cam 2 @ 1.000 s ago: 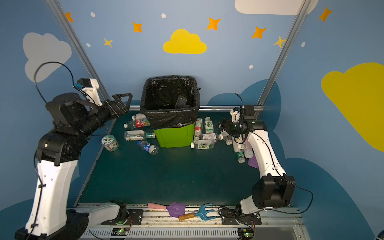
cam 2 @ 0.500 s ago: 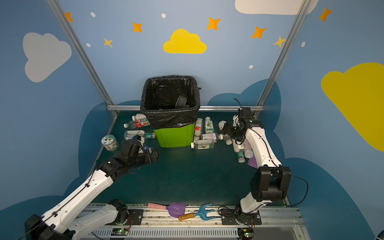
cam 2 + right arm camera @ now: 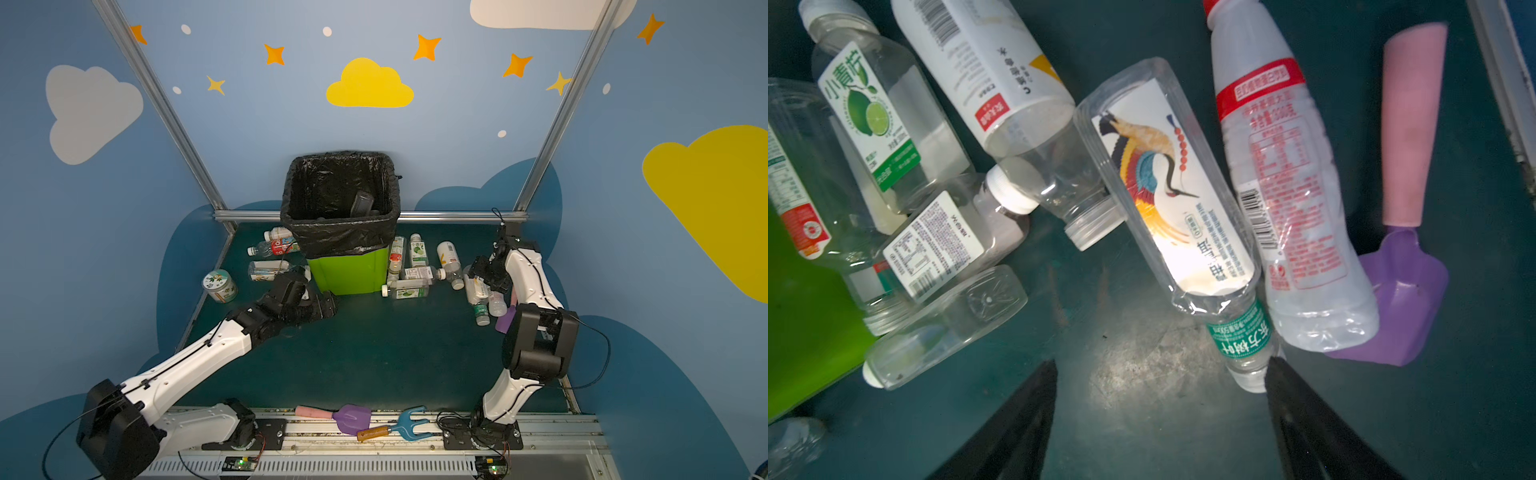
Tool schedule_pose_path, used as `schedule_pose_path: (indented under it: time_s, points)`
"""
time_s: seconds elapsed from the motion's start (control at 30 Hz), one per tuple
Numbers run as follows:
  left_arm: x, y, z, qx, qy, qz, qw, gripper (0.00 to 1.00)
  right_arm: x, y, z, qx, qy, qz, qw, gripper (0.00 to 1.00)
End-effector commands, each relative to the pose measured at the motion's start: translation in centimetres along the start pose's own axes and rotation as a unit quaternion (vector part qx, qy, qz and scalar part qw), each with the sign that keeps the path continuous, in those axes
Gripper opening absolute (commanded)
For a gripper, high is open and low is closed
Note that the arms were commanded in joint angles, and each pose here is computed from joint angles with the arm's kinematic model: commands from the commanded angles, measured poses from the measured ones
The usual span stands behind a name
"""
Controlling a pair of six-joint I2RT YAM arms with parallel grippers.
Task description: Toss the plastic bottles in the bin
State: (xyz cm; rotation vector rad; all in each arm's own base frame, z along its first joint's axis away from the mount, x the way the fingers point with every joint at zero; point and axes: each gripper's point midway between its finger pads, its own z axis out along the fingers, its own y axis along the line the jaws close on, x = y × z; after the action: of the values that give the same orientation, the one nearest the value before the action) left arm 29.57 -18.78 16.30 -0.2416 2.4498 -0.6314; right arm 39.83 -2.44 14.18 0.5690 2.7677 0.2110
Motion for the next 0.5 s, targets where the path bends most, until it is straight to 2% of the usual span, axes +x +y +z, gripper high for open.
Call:
schedule_pose_path:
  time_s: [0.0, 0.1, 0.27, 0.47]
  points:
    - [-0.3, -0.8, 0.2, 0.012, 0.003, 0.001, 1.000, 1.00, -1.5, -1.2, -0.2, 0.024, -0.009, 0.000, 1.000, 0.78]
    - [-0.2, -0.8, 0.2, 0.011, 0.005, 0.005, 1.000, 1.00, -2.7, -2.5, -0.1, 0.038, -0.011, 0.013, 0.999, 0.71]
    - [0.1, 0.0, 0.0, -0.003, 0.006, 0.004, 1.000, 1.00, -4.2, -5.0, 0.5, 0.065, -0.003, 0.031, 0.997, 0.68]
    - [0.3, 0.7, 0.0, -0.018, 0.009, 0.006, 1.000, 1.00, -4.5, -7.0, 2.5, 0.091, 0.034, 0.039, 0.994, 0.64]
